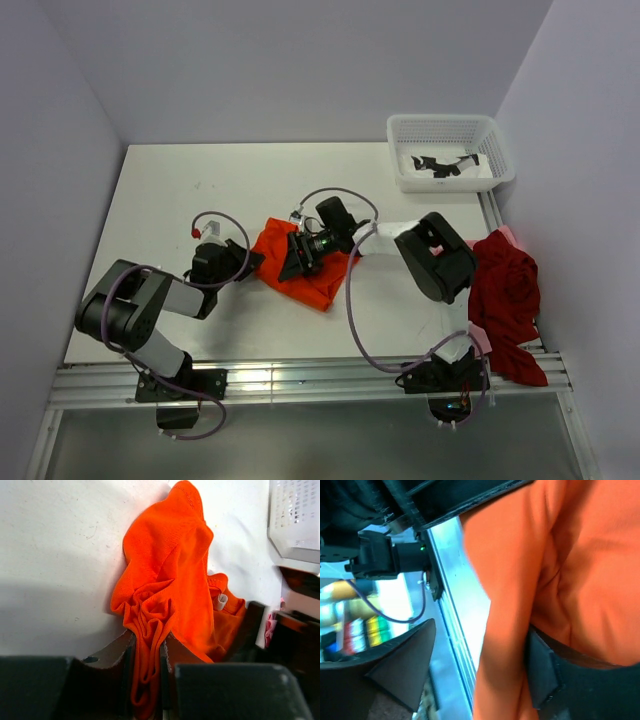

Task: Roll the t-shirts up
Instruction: Roll the tshirt

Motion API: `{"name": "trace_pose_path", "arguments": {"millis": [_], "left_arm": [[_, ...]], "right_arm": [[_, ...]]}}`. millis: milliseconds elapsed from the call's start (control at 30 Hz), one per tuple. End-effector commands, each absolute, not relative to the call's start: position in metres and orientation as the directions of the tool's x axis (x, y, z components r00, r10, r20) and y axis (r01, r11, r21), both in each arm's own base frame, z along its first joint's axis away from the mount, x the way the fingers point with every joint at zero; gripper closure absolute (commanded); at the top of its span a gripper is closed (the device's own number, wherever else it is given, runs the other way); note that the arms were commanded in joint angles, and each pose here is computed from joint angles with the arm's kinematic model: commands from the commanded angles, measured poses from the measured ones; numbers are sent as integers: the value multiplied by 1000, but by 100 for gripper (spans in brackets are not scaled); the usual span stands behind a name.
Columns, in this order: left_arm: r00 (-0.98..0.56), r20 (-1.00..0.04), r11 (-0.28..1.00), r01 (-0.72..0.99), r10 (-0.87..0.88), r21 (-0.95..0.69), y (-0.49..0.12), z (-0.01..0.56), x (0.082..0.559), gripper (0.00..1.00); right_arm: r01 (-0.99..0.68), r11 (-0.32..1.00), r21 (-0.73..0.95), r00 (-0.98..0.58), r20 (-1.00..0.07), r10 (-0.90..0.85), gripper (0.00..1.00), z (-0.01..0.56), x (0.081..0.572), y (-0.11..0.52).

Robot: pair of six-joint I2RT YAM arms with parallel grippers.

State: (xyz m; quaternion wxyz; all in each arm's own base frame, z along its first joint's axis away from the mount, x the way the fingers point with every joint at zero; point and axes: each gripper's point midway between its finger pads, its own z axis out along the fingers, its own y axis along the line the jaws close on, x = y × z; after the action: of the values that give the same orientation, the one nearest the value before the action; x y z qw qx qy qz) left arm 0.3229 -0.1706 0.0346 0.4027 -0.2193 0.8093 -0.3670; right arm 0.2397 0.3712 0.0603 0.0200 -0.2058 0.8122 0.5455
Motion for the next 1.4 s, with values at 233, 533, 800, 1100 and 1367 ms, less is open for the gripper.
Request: {"name": "trace_pose_path", "arguments": {"millis": [233, 533, 800, 1100, 1367], "left_arm": [[-609, -524, 693, -58, -595, -719, -171, 36, 329, 100], [-626, -516, 700, -69, -585, -711, -173, 34, 331, 100], [-638, -509, 720, -104, -578, -686, -169, 31, 331, 100], [-640, -532, 761, -132, -555, -635, -162, 35, 336, 100], [-668, -524, 779, -139, -529, -611, -164, 36, 341, 100]], "right_arm": [[-505, 575, 644, -851, -483, -206, 22, 79, 254, 323], [-522, 592, 614, -843, -480, -245, 26, 71, 231, 314], [-494, 614, 615, -862, -437, -255, 44, 48, 201, 306], [-407, 573, 711, -911, -359, -202, 96, 38, 189, 306], [-371, 598, 711, -926, -333, -178, 65, 22, 178, 293]]}}
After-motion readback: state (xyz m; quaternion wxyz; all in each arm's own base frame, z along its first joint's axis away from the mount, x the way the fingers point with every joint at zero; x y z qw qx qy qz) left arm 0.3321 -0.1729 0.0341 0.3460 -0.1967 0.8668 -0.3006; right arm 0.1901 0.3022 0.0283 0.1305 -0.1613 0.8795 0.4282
